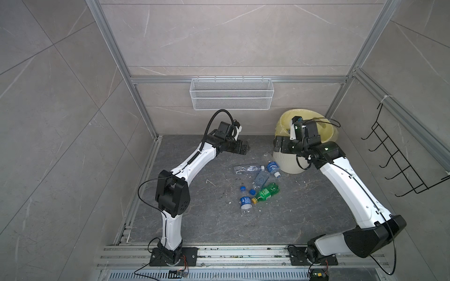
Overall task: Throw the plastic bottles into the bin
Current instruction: 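Withdraw the right gripper from the bin toward the bottles while the left gripper lowers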
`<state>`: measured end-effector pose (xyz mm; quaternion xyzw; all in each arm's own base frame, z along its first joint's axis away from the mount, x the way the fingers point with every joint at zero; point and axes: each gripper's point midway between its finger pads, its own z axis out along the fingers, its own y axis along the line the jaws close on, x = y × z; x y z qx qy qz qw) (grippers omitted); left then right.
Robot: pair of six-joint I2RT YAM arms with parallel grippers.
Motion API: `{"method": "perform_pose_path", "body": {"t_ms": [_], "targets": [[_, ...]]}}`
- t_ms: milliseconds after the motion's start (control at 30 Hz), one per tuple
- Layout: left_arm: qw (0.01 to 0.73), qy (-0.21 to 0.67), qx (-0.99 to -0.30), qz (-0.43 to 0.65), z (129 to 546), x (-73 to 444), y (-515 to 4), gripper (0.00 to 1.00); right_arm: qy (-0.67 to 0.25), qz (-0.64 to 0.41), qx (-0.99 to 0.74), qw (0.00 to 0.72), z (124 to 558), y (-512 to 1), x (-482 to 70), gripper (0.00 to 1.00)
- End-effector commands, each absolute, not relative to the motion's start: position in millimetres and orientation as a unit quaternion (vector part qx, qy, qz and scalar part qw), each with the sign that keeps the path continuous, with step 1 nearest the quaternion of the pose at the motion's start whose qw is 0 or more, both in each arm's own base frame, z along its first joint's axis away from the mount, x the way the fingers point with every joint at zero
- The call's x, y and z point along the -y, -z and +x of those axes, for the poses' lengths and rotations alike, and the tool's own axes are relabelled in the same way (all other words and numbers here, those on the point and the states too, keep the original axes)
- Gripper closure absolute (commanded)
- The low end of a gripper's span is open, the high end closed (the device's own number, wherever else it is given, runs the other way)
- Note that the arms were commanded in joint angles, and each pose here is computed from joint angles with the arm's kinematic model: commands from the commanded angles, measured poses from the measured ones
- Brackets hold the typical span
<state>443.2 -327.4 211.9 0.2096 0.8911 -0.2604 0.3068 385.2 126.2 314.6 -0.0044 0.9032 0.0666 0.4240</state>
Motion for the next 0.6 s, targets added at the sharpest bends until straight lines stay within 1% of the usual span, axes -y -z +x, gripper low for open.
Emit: {"method": "perform_pose_path", "body": {"t_ms": [0,133,300,567], "targets": [[0.267,0.272,-0.891,0.247,430.7,332.3,-191.3,0.00,-0.071,-0.029,-0.908,0.412,376.5,-289.2,-147.1,0.00],[0.248,0.245,-0.891,0.292,429.3,327.3,-162.5,0.00,-0.072,-0.046,-0.920,0.383,364.6,-254.2,-167.5,0.00],[0.233,0.225,-0.884,0.338,426.0,323.4,-138.9,0.00,-0.086,-0.045,-0.932,0.349,351.7,-220.9,-175.5,0.00],[0.222,0.219,-0.863,0.398,421.6,327.1,-117.1,0.01,-0.096,-0.037,-0.936,0.338,342.7,-209.7,-174.3,0.00]]}}
